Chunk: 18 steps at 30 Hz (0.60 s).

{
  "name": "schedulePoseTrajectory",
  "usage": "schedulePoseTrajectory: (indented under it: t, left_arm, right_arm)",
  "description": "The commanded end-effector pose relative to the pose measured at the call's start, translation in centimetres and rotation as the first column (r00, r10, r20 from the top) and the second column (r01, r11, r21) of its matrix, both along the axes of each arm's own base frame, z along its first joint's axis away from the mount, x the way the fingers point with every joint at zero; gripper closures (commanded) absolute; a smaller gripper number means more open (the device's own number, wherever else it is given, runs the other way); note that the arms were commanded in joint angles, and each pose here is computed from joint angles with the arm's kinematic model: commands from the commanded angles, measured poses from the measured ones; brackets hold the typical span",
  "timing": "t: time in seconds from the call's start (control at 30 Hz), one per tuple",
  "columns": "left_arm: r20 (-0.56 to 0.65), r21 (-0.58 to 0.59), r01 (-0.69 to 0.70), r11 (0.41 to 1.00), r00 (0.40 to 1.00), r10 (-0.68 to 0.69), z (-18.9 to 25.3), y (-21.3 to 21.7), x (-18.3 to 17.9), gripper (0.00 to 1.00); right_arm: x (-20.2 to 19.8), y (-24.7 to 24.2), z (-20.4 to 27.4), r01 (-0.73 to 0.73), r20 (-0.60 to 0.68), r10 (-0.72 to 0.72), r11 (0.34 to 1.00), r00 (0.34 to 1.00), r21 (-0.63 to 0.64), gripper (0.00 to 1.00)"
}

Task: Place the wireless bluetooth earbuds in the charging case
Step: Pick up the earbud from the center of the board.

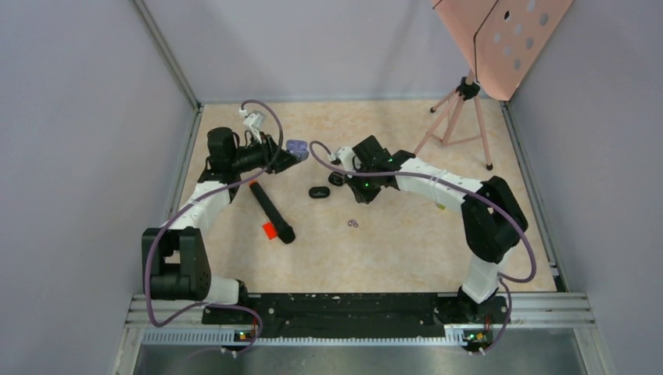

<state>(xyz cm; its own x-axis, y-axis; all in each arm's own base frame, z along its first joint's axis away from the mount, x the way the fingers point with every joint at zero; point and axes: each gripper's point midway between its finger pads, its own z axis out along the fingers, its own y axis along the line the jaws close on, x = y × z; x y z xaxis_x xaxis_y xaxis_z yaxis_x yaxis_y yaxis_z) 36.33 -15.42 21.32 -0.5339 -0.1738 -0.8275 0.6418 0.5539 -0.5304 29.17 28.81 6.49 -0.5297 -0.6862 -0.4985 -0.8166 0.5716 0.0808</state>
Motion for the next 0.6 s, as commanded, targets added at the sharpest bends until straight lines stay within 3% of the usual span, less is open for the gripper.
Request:
schedulePoseTrajectory:
  t: [0.0,0.13,0.23,0.3,0.37,0.57]
  left_arm:
    - [0.069,-0.025,0.079,0.997,0.995,-0.077,2.1,-0.7,0.4,1.00]
    - [0.074,-0.007,0.070,0.998,0.995,-0.069,2.7,-0.5,1.3,1.00]
    - [0.027,-0.020,0.035,0.999,0.999,-0.034,2.6,-0.3,1.8,1.00]
    - [-0.030,-0.048,0.015,0.999,0.999,-0.016,1.9,-0.3,1.7,1.00]
    - [-0.100,-0.084,-0.005,0.996,0.995,-0.004,1.2,-0.3,1.5,1.00]
    - [-0.136,-0.115,-0.003,0.993,0.991,-0.012,0.5,-0.5,0.3,1.00]
  right_arm:
    - [3.7,-0.3,8.2,-0.005,0.210,-0.018,0.994,0.978,0.106,1.00]
    - [3.5,-0.7,8.7,-0.048,0.186,0.015,0.983,0.982,0.174,1.00]
    - [2.3,-0.5,7.3,-0.121,0.092,0.102,0.963,0.991,0.240,0.87]
    - [0.7,0.2,7.2,-0.219,0.045,0.216,0.916,0.975,0.337,0.77]
    - [0.1,0.6,6.9,-0.284,0.056,0.284,0.881,0.957,0.379,0.70]
    - [1.2,1.4,4.2,-0.331,0.044,0.340,0.866,0.939,0.375,0.65]
